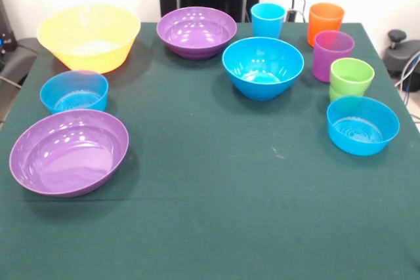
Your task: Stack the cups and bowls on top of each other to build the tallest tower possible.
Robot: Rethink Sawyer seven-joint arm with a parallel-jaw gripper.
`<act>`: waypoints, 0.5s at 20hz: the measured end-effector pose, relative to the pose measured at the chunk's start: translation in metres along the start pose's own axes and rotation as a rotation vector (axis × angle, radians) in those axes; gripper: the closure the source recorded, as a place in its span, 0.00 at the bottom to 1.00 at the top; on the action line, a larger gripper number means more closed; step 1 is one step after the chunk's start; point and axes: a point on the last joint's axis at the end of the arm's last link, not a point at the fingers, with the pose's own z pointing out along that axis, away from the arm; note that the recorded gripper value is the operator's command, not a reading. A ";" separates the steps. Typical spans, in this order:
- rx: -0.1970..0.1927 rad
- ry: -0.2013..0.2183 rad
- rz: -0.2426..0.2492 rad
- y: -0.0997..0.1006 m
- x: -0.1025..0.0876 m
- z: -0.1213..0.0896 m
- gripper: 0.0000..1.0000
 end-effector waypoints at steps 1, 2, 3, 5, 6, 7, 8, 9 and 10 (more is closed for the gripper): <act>0.000 0.000 -0.004 -0.009 -0.003 0.000 0.00; 0.001 -0.001 -0.013 -0.022 -0.007 0.000 0.00; 0.004 -0.006 -0.033 -0.041 -0.013 -0.002 0.00; 0.014 -0.013 -0.074 -0.069 -0.020 -0.004 0.00; 0.023 -0.016 -0.111 -0.091 -0.025 -0.005 0.00; 0.028 -0.016 -0.133 -0.102 -0.027 -0.006 0.00; 0.037 -0.016 -0.168 -0.119 -0.029 -0.006 0.00; 0.043 -0.013 -0.192 -0.129 -0.030 -0.006 0.00; 0.051 -0.008 -0.229 -0.146 -0.031 -0.004 0.00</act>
